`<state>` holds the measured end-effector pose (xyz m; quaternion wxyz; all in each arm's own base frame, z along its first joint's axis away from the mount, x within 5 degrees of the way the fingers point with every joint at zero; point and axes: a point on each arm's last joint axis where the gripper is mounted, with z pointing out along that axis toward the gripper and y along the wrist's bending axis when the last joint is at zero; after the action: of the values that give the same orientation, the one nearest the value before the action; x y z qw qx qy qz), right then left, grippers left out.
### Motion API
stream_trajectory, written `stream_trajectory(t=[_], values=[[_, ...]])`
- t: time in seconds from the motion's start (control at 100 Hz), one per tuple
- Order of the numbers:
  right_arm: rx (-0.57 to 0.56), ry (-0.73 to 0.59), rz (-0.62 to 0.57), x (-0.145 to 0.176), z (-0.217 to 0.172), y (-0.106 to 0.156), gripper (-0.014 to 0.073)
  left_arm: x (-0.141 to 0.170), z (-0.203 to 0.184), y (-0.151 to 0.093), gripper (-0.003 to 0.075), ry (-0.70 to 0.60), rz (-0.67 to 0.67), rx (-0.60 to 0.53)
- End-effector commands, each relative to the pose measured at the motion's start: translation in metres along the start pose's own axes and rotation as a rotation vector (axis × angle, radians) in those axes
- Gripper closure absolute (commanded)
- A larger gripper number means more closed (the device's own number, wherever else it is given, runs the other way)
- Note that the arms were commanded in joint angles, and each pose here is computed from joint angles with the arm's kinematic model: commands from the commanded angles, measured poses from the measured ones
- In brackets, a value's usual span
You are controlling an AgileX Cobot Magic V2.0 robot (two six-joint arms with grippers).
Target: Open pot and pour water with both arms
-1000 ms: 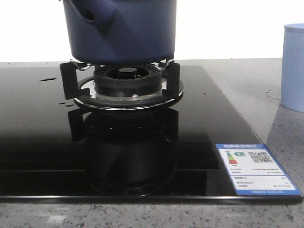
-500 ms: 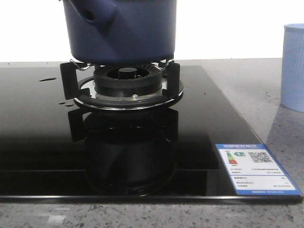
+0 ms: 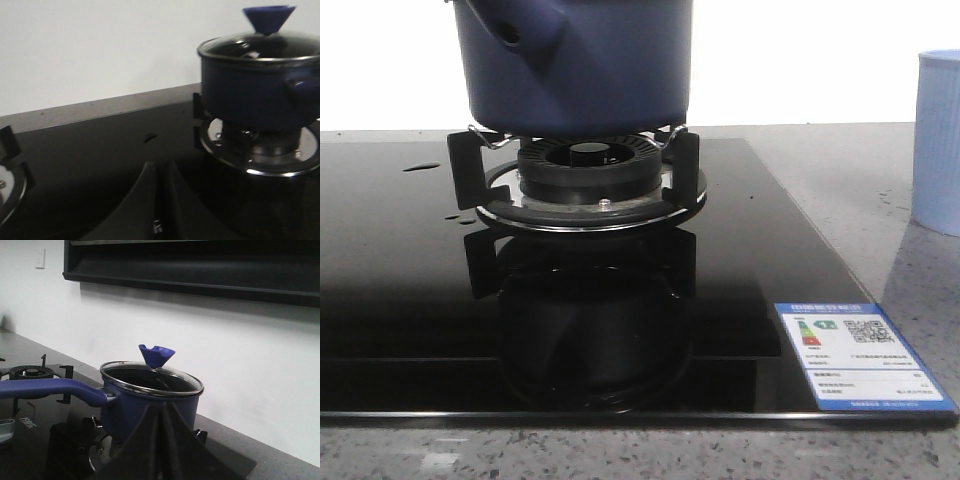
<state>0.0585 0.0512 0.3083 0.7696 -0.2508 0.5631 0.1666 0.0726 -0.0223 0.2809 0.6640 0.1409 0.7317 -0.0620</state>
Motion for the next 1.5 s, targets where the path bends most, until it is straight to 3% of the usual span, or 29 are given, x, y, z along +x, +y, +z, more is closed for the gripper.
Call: stream_trajectory(t=[0.0, 0.19, 0.45, 0.71, 0.86, 1.49], values=[[0.003, -0.031, 0.016, -0.008, 0.002, -0.002, 0.0662, -0.005, 0.0, 0.006, 0.0739, -0.106, -0.009, -0.075], [0.003, -0.031, 0.016, -0.008, 0.002, -0.002, 0.0662, 0.036, -0.002, 0.003, 0.0739, -0.168, -0.057, -0.092], [0.003, -0.031, 0.016, -0.008, 0.002, -0.002, 0.0662, 0.077, -0.006, 0.003, 0.0739, -0.133, -0.135, -0.154], [0.005, -0.03, 0.016, -0.008, 0.002, -0.002, 0.0662, 0.099, -0.011, 0.003, 0.0739, 0.022, -0.174, -0.211], [0.005, -0.03, 0.016, -0.008, 0.002, -0.002, 0.0662, 0.106, -0.012, 0.001, 0.0739, 0.102, -0.188, -0.208], [0.005, -0.03, 0.016, -0.008, 0.002, -0.002, 0.0662, 0.106, -0.012, 0.001, 0.0739, 0.096, -0.19, -0.208]])
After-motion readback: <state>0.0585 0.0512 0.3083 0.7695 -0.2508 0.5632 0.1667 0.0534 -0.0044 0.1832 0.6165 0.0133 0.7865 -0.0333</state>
